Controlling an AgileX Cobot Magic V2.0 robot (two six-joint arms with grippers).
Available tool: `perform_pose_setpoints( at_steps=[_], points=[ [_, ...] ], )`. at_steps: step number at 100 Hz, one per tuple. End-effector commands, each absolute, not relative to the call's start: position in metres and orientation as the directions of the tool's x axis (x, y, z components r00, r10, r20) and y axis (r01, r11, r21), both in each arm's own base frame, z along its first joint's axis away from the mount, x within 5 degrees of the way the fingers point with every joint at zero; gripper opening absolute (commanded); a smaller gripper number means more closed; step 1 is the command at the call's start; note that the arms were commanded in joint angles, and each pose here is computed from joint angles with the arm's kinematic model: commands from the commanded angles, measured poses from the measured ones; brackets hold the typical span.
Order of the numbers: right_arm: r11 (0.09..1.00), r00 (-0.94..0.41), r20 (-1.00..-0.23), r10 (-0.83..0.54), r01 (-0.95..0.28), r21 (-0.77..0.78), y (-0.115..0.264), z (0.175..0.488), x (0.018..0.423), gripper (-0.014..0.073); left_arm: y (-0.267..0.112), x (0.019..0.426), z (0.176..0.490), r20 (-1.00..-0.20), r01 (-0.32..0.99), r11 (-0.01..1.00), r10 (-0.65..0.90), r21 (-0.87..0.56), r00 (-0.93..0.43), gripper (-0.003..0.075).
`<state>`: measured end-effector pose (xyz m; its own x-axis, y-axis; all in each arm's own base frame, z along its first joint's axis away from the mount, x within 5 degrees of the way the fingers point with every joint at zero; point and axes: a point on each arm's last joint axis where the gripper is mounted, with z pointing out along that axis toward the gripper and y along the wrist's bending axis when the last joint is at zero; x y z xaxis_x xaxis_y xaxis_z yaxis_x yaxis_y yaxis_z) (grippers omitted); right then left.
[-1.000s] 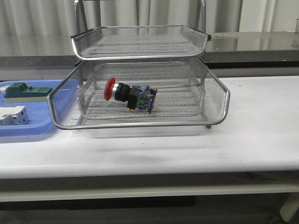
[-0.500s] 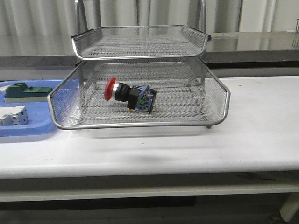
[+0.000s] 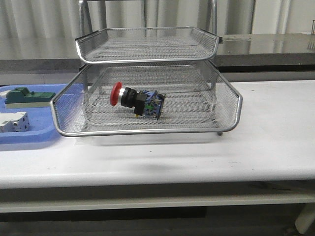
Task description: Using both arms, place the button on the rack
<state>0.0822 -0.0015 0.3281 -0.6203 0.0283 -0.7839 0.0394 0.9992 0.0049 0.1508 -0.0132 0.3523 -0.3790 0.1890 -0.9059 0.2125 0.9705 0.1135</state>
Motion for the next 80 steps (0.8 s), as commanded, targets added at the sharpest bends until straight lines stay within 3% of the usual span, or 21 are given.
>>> perform_pose_setpoints(
  at_steps=[1,43,80],
  points=[
    [0.999,-0.552,-0.834,0.017,0.037,-0.004,-0.002,0.34,0.085,-0.0068,-0.01,0.141,0.354,-0.963,0.14,0.985,0.129,0.097,-0.237,0.0484],
    [0.999,-0.552,-0.834,0.017,0.037,-0.004,-0.002,0.34,0.085,-0.0068,-0.001,0.099,0.288,-0.997,0.01,0.998,-0.06,-0.061,-0.051,0.0484],
    [0.999,-0.552,-0.834,0.017,0.037,-0.004,-0.002,0.34,0.085,-0.0068,0.003,0.096,0.286,-0.998,-0.034,0.998,-0.059,-0.06,0.036,0.0484]
  ],
)
